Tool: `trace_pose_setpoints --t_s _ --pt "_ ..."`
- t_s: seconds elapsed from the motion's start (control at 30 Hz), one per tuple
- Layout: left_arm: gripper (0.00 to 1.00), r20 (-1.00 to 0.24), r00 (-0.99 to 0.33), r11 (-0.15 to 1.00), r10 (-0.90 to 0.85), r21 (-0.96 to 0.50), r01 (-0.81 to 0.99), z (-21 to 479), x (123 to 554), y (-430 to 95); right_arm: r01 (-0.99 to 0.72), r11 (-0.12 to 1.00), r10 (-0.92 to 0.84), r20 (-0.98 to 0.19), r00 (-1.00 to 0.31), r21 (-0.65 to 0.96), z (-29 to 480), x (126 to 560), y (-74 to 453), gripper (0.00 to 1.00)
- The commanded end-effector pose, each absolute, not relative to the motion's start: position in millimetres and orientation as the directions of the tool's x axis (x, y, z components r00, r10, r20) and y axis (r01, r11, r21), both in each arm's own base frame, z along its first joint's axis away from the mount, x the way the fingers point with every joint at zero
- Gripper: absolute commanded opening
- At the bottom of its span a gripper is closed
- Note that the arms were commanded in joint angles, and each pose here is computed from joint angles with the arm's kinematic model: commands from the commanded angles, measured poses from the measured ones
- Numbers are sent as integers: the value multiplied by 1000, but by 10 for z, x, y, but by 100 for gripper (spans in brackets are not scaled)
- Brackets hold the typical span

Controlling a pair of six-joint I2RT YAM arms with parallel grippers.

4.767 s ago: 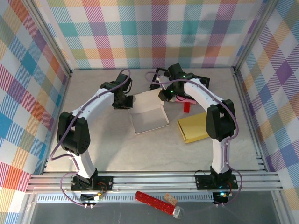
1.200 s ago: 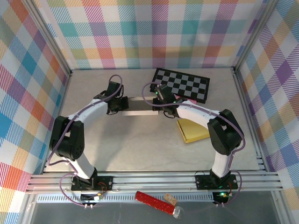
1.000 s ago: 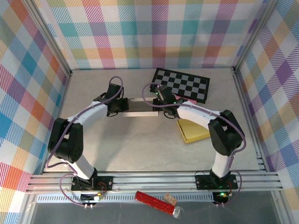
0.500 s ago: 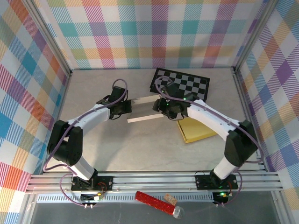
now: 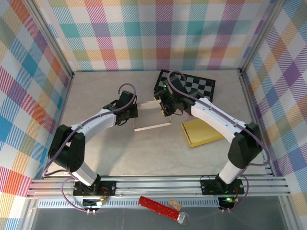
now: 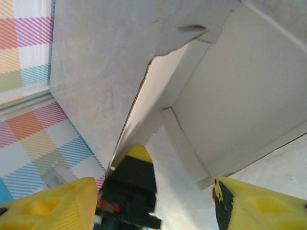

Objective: Fold the paper box

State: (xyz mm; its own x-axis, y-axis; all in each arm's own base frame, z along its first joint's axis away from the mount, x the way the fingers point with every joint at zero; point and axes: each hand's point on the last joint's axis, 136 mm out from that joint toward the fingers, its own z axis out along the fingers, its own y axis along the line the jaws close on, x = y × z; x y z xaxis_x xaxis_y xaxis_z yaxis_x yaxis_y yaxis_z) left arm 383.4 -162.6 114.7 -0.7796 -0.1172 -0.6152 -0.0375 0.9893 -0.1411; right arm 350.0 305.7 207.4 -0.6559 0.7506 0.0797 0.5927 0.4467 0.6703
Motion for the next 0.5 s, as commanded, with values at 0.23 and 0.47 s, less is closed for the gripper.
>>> trace_pose_setpoints --t_s 0.23,0.47 --pt "0 -622 -776 993 -108 -100 -58 1119 3713 -1621 663 361 790 163 -591 656 1957 3723 3285 58" --pt "0 -627 -773 994 -99 -94 -51 1128 3721 -1638 673 376 779 175 -602 637 1869 3737 3345 52"
